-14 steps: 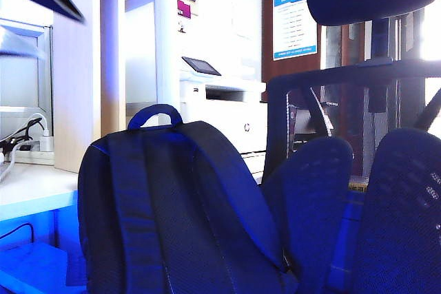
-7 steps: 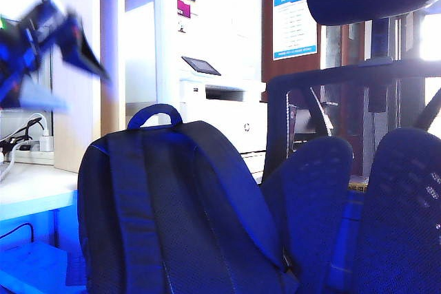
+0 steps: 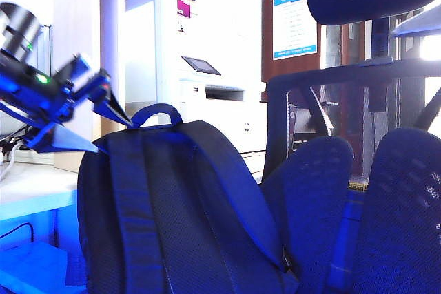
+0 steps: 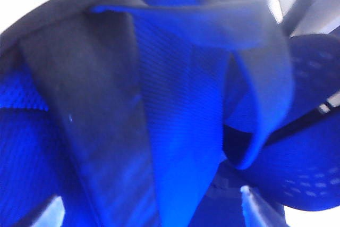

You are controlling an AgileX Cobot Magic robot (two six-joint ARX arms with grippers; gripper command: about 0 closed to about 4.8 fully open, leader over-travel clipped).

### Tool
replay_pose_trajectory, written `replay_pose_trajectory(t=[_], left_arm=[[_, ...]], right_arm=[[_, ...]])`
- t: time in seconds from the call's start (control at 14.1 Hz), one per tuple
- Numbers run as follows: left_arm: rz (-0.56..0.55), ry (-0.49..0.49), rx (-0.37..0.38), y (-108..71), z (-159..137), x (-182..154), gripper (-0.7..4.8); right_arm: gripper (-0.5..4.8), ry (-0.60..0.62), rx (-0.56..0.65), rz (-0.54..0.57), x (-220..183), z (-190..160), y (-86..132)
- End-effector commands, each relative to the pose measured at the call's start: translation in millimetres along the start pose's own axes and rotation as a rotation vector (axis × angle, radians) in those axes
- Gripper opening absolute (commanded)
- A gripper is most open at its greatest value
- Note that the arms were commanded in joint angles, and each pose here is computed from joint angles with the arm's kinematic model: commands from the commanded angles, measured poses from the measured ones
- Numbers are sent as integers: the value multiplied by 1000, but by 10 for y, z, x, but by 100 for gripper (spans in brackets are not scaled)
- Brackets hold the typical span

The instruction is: Grab the backpack from the chair and place it on the desk.

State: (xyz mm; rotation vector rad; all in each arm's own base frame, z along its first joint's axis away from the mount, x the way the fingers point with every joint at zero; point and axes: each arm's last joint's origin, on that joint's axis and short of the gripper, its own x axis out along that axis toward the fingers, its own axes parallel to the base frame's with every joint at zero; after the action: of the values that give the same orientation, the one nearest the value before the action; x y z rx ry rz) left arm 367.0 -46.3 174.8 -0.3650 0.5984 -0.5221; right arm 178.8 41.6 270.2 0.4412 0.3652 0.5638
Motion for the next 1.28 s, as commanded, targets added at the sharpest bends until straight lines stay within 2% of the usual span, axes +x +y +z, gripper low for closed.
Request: replay_pose_trajectory(t=[0.07, 0.5, 0.57, 0.64, 0.71, 0.78, 0.85, 1.06, 1.28], left_arm=[[-2, 14, -18, 110, 22, 189, 466], [-31, 46, -82, 344, 43, 630, 453], [-34, 42, -78, 347, 60, 668, 400], [-40, 30, -68, 339, 80, 680, 293], [-60, -7, -43, 319, 121, 683, 36], [-91, -42, -16, 299, 164, 682, -7], [-102, -65, 0, 287, 194, 681, -6], [-242, -89, 53, 205, 281, 641, -6], [-262, -157, 111, -4, 525, 434, -6]], right_arm=[[406, -2, -4, 12, 49, 20, -15], [405, 23, 2, 40, 83, 5, -27], [405, 45, 10, 55, 111, -11, -40], [405, 66, 17, 67, 141, -28, -55], [405, 95, 27, 87, 179, -53, -66], [405, 114, 33, 97, 210, -76, -65], [405, 123, 34, 101, 225, -87, -58], [405, 135, 34, 121, 236, -99, -42], [405, 148, 40, 128, 235, -110, -43]])
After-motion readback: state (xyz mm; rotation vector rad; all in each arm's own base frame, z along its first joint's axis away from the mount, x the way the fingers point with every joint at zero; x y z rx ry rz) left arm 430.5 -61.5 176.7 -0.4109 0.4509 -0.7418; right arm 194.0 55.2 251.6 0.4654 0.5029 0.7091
